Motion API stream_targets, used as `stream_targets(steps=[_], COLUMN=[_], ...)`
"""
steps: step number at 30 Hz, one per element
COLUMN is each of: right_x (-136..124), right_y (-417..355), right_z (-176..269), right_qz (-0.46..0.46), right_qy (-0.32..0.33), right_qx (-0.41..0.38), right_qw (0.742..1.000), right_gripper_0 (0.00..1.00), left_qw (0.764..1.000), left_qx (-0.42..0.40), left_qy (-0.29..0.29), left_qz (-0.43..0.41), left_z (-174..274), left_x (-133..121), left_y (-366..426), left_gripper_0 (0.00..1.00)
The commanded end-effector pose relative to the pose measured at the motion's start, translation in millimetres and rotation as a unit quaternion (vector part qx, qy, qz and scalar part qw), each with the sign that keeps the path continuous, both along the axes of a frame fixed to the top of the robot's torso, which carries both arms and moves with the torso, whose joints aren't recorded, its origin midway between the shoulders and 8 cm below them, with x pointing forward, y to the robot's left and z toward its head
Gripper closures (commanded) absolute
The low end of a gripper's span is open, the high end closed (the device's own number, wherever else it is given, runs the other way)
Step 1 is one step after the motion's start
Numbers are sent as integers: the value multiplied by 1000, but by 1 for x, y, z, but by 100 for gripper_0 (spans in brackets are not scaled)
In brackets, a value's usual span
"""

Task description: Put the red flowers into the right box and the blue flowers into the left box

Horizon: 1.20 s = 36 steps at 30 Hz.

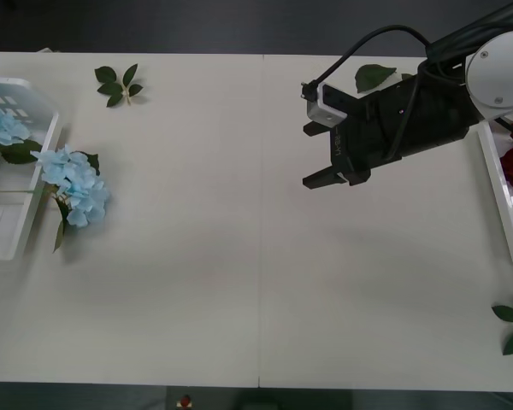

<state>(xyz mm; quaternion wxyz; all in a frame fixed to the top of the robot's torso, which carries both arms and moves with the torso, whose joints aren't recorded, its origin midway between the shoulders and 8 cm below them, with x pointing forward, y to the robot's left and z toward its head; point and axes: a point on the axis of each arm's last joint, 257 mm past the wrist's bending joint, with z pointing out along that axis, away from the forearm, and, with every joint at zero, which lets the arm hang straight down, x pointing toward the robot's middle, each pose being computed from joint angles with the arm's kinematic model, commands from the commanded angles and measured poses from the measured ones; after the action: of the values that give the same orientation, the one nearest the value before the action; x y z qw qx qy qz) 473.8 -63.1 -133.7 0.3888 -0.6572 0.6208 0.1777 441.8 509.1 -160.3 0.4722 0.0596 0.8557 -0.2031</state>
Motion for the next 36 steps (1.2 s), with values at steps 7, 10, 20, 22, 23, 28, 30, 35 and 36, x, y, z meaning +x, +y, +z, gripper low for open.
stream_targets(steps=[7,10,20,22,23,28,30,35,36], right_x=[4,4,4,4,4,4,4,4,4], right_y=[5,5,5,5,5,5,5,5,5], right_z=[26,26,26,26,26,26,26,26,26], right_qz=[20,20,20,20,20,20,20,20,20], right_qy=[-41,-41,-41,-41,-41,-41,-41,-41,-41], right_qx=[1,1,1,1,1,1,1,1,1], right_qw=[999,999,999,999,999,999,999,999,999], right_gripper_0=[11,11,11,11,11,3,0,0,0], left_qw=[977,963,927,925,925,929,931,926,925], left_qx=[-25,-40,-79,-86,-86,-73,-71,-59,-59], left_qy=[-88,-97,-63,-62,-63,-94,-99,-97,-92], left_qz=[-195,-250,-361,-365,-364,-351,-345,-359,-365], left_z=[53,62,58,58,58,70,77,88,88], left_x=[-1,-7,-18,-18,-16,-9,-6,-6,-8], left_y=[-121,-165,-288,-306,-312,-332,-335,-344,-348], left_gripper_0=[0,0,0,0,0,0,0,0,0])
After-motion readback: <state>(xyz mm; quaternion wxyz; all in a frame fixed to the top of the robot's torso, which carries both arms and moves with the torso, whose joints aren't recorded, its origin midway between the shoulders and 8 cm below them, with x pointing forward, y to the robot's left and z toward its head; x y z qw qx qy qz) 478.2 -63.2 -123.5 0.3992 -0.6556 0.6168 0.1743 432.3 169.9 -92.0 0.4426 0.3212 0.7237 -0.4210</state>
